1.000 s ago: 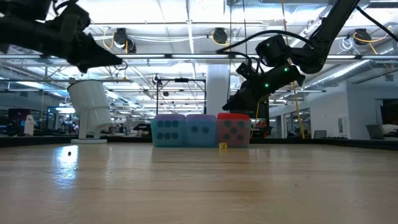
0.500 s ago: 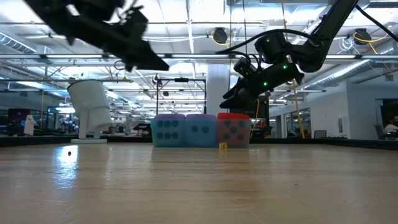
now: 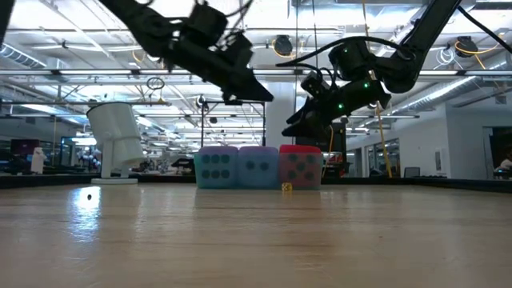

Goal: Pick & Place Dice
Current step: Put the small purple dice into the green container

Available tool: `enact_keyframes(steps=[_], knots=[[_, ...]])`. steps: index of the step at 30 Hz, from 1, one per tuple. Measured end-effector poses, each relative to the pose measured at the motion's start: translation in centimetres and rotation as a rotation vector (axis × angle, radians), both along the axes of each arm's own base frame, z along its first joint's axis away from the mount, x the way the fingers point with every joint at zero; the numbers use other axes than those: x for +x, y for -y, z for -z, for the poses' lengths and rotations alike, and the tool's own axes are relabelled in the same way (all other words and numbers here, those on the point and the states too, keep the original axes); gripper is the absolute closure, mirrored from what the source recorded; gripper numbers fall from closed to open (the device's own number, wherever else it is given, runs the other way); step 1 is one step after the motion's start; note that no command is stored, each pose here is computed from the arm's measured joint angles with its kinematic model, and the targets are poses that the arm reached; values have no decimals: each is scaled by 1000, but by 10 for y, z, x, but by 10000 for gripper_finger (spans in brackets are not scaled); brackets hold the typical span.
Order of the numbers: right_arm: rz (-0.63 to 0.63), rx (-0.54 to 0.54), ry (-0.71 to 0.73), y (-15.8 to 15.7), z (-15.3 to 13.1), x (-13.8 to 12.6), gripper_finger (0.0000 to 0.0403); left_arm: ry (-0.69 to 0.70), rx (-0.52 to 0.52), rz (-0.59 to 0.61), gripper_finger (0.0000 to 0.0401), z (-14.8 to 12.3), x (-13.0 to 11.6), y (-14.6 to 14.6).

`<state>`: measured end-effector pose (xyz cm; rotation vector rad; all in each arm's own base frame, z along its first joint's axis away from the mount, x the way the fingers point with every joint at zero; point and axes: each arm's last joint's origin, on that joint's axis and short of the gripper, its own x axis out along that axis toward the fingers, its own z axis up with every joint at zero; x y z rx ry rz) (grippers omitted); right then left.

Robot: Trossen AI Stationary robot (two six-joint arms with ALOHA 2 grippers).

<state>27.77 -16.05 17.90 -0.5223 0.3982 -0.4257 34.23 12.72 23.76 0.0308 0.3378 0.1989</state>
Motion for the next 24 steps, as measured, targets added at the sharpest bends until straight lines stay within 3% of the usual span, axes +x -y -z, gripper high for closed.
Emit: enact_keyframes(steps=[12,24], knots=[[-2,-16,7,1,-1,0,96,-109,-43,3,401,10,55,-36],[-14,-17,5,0,-1,0,96,-152,-104,-74,401,30,59,-69]])
